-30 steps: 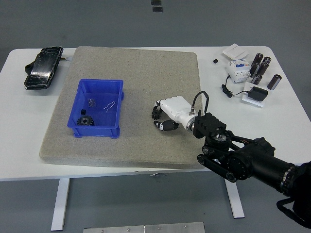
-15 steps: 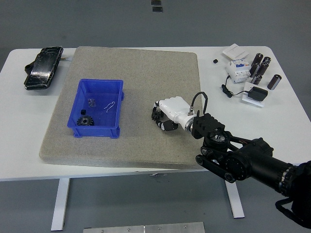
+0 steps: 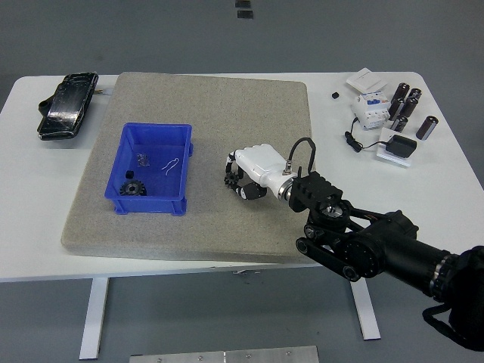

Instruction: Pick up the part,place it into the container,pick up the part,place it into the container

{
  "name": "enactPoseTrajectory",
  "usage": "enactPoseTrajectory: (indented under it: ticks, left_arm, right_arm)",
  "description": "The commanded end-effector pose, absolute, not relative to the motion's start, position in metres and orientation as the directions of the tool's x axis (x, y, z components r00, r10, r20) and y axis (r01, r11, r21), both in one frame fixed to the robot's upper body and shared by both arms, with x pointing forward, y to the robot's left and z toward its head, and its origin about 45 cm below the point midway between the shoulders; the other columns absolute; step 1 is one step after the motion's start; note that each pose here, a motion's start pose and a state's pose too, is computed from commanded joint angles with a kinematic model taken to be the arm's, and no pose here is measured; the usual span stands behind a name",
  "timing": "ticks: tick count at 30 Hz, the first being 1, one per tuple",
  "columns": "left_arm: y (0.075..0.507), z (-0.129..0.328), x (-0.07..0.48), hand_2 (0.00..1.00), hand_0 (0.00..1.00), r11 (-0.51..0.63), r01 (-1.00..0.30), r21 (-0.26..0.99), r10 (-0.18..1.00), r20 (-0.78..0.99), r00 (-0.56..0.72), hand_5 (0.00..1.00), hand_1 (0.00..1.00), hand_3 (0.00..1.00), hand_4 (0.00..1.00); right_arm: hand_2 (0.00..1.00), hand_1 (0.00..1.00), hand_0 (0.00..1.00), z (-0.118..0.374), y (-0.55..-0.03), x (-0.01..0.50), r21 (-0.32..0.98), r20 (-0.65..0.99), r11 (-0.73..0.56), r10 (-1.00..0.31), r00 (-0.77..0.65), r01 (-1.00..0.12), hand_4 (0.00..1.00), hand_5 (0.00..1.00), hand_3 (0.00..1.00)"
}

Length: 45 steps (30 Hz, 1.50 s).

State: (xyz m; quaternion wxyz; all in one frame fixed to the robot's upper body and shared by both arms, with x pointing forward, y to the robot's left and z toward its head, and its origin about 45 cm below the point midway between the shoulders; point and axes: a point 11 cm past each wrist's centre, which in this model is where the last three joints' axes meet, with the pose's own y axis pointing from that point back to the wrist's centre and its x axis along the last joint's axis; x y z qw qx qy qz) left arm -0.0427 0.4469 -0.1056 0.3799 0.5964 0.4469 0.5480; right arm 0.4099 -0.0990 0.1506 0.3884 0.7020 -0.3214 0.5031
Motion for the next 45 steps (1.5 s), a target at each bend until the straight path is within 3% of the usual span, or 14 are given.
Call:
enactPoseTrajectory:
  ticks: [16, 17, 22, 23, 34, 45]
  left_arm:
    - [0.447, -0.105, -0.044, 0.637, 0.668, -0.313, 0.119, 0.942, 0.949, 0.315, 0.000, 0.427, 0.647, 0.551, 0.682]
    - [0.447, -0.105, -0.044, 0.640, 0.668, -0.312, 0.119, 0.942, 0.949, 0.315, 0.001, 0.431, 0.647, 0.551, 0.683]
    - [0.447, -0.105, -0.044, 0.640, 0.668, -0.312, 0.119, 0.943, 0.949, 0.314, 0.001, 0.431, 0.647, 0.551, 0.683]
    - [0.447, -0.105, -0.044, 0.639, 0.668, -0.312, 0.119, 0.943, 0.949, 0.314, 0.001, 0.431, 0.647, 0.551, 0.683]
    - [0.447, -0.105, -0.044, 0.642, 0.668, -0.312, 0.120, 0.942, 0.949, 0.314, 0.003, 0.446, 0.647, 0.550, 0.685]
    - [0.448, -0.105, -0.043, 0.645, 0.669, -0.313, 0.118, 0.942, 0.949, 0.315, 0.005, 0.465, 0.647, 0.550, 0.692]
  right_arm:
    - [0.418, 0.510, 0.436, 0.168, -0.079, 0.411, 0.175, 0.964, -0.536, -0.077, 0.255, -0.826, 0.694, 0.074, 0.574]
    - [0.626, 0.546, 0.434, 0.169, -0.079, 0.412, 0.174, 0.964, -0.537, -0.078, 0.254, -0.825, 0.558, 0.266, 0.678]
    - [0.626, 0.546, 0.434, 0.173, -0.079, 0.412, 0.170, 0.964, -0.546, -0.079, 0.252, -0.821, 0.558, 0.266, 0.678]
    - [0.783, 0.576, 0.423, 0.173, -0.079, 0.412, 0.171, 0.965, -0.546, -0.077, 0.252, -0.820, 0.734, 0.386, 0.765]
    - [0.802, 0.549, 0.411, 0.159, -0.086, 0.410, 0.230, 0.959, -0.525, -0.019, 0.281, -0.820, 0.785, 0.428, 0.793]
    - [0.739, 0.528, 0.411, 0.143, -0.099, 0.412, 0.271, 0.952, -0.487, 0.007, 0.307, -0.830, 0.821, 0.478, 0.763]
